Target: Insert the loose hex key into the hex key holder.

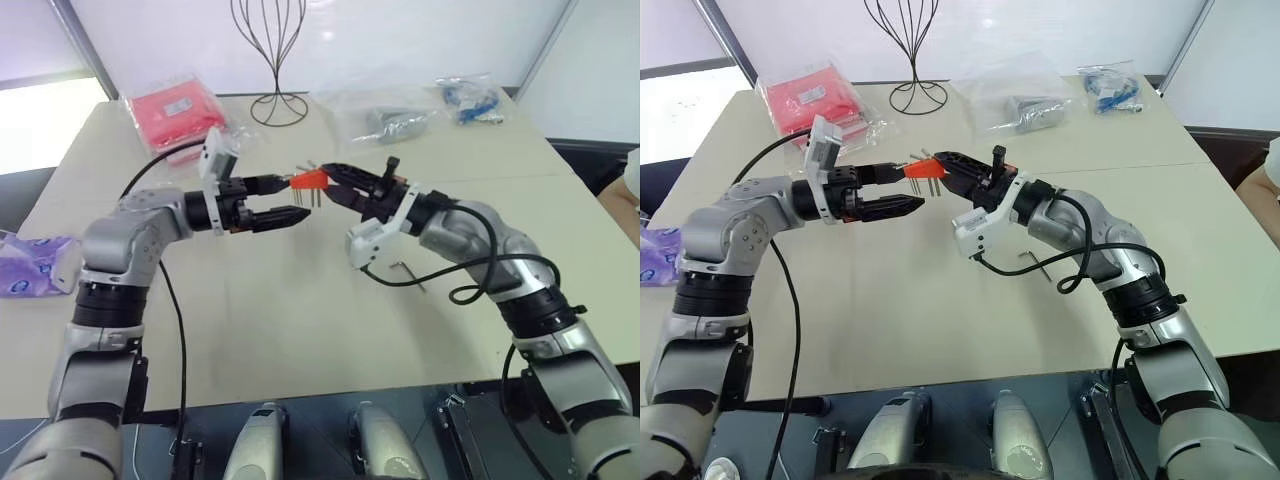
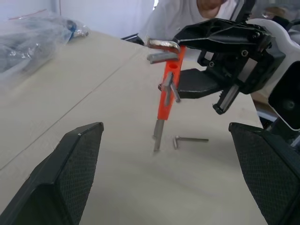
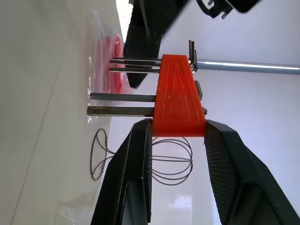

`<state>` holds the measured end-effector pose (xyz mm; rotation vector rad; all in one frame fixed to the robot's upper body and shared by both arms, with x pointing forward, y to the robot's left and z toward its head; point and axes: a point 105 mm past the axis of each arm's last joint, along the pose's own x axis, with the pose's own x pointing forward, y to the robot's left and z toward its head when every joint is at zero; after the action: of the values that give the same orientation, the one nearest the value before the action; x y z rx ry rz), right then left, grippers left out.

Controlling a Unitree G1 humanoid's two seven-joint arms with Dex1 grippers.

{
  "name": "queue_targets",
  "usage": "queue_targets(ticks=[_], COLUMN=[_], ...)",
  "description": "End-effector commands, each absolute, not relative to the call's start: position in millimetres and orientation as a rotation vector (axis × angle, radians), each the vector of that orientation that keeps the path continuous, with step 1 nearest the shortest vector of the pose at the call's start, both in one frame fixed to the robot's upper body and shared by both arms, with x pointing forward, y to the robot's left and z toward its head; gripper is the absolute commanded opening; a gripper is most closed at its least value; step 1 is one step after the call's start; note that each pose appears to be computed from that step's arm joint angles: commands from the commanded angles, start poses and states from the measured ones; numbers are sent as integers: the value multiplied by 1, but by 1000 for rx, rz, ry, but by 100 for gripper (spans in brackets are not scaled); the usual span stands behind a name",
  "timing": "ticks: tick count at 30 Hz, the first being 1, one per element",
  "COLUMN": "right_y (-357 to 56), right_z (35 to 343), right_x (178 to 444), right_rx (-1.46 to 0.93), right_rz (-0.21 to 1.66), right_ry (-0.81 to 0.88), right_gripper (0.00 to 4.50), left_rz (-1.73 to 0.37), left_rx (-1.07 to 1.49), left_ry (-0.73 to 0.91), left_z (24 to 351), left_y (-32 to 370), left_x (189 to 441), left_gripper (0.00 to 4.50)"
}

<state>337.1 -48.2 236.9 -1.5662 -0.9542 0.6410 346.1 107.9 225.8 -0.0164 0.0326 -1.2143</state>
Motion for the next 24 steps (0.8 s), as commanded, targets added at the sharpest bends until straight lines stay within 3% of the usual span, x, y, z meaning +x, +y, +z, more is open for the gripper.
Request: queue_targets(ticks=[1,24], right_y=[-44,-42], right_z=[251,252], right_x=[329,327], right_rx=[-1535,-1542], right_rz=[623,645], right_ry=[-1010,-1005], right_gripper=[104,104], left_rz=[-1201,-1176], left_rx=[10,-57], left_ry=[-56,-92], left_z=[248,251], left_y=[109,105], left_x=[347,352], left_gripper=[450,450])
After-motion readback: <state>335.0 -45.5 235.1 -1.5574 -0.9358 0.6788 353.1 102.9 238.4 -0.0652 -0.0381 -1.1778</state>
